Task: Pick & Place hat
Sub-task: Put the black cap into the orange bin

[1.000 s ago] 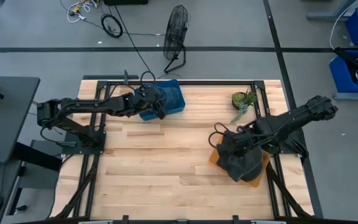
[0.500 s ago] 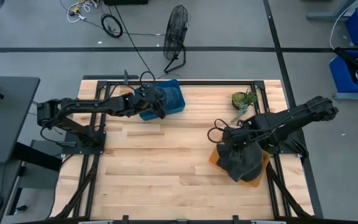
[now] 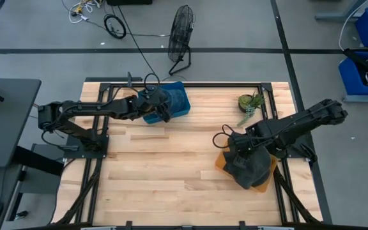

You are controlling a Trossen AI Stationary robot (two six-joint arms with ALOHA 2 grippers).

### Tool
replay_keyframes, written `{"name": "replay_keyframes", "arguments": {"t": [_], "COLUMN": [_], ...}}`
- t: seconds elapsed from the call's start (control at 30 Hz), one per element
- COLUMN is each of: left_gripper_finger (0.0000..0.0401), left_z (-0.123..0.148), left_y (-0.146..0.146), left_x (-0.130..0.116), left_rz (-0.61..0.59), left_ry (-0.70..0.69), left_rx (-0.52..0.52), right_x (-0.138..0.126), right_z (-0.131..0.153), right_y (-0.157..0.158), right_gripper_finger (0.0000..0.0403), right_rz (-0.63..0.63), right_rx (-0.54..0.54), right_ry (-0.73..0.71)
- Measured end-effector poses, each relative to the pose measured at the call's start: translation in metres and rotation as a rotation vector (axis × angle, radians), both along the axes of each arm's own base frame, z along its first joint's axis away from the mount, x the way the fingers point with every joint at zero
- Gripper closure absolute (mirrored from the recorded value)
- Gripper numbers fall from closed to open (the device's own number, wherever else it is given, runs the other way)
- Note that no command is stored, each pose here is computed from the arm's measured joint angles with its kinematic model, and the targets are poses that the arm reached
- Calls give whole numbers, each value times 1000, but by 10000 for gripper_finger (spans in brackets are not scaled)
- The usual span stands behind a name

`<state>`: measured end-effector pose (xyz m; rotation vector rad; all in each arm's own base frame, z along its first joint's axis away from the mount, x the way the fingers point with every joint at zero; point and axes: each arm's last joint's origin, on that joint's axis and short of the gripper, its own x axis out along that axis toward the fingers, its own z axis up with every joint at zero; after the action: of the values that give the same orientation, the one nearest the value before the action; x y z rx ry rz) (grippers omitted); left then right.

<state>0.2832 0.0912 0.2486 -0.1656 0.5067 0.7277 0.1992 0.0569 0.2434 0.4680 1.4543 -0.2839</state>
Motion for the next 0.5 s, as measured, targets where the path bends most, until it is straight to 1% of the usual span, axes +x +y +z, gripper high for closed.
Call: {"name": "replay_keyframes", "arguments": {"t": [0.07, 0.1, 0.13, 0.17, 0.27, 0.33, 0.43, 0.5], "left_gripper_finger": [277, 277, 277, 277, 277, 277, 277, 277], "left_z": [0, 0, 0, 0, 0, 0, 0, 0], "left_y": [0, 0, 0, 0, -1, -1, -1, -1], "left_x": [0, 0, 0, 0, 0, 0, 0, 0], "left_rz": [0, 0, -1, -2, -6, -6, -6, -6], "left_ry": [0, 0, 0, 1, 7, 8, 8, 8], "left_rx": [0, 0, 0, 0, 4, 5, 5, 4], "right_x": [0, 1, 1, 2, 2, 2, 0, -3], "right_z": [0, 0, 0, 0, 0, 0, 0, 3], "right_y": [0, 0, -1, -1, -1, 0, 1, 1], "right_gripper_finger": [339, 365, 383, 390, 381, 383, 396, 396], "right_rz": [-13, -35, -61, -88, -230, -310, -459, -554], "right_rx": [0, -7, -14, -23, -12, 10, 52, 55], "right_ry": [-1, -6, -13, -19, -10, 2, 42, 78]}}
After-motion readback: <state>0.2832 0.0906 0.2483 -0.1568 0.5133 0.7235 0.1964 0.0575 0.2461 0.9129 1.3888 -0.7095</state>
